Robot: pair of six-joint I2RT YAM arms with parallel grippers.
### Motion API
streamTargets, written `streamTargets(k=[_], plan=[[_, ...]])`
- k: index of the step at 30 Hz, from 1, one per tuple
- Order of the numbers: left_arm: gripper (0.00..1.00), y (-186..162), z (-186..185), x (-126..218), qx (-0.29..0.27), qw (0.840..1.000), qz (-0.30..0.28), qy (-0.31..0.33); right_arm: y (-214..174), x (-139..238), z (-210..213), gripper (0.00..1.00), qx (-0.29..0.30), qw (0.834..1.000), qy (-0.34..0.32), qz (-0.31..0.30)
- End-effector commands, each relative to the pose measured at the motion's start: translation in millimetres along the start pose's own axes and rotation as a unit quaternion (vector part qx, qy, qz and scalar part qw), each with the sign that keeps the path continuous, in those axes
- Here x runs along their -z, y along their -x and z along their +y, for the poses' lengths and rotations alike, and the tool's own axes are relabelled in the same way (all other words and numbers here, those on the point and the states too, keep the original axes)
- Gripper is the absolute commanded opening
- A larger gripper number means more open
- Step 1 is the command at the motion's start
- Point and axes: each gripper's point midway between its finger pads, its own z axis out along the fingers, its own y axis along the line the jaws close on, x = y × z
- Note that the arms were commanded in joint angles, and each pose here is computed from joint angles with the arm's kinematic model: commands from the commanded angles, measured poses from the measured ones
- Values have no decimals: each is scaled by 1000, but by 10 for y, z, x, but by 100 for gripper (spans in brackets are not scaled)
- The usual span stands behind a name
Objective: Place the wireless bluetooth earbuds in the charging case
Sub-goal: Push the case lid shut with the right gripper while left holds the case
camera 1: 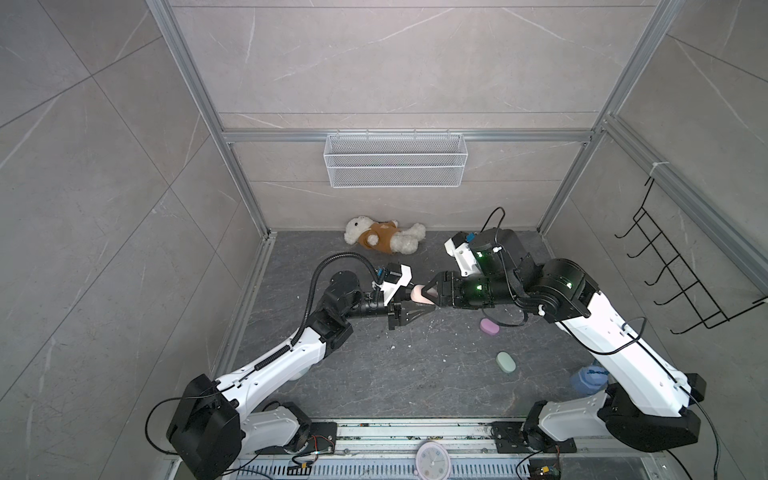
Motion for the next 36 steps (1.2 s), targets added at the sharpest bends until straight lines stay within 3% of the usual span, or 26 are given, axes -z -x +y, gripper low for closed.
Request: streamTargets(k=[1,8,23,36], plan=[[15,83,-37,18,-28,999,24,0,-6,63,-86,69,-34,999,2,10],[15,-90,-123,-32,-32,996,84,-1,-70,-114,-49,77,-59,996,47,40],[15,-69,-124,-45,-40,996,82,3,-262,-365,-144,79,-74,992,31,101],[15,-58,-121,-36,-44,996,80,5,-290,-399,-215,80,-86,991,16,103]])
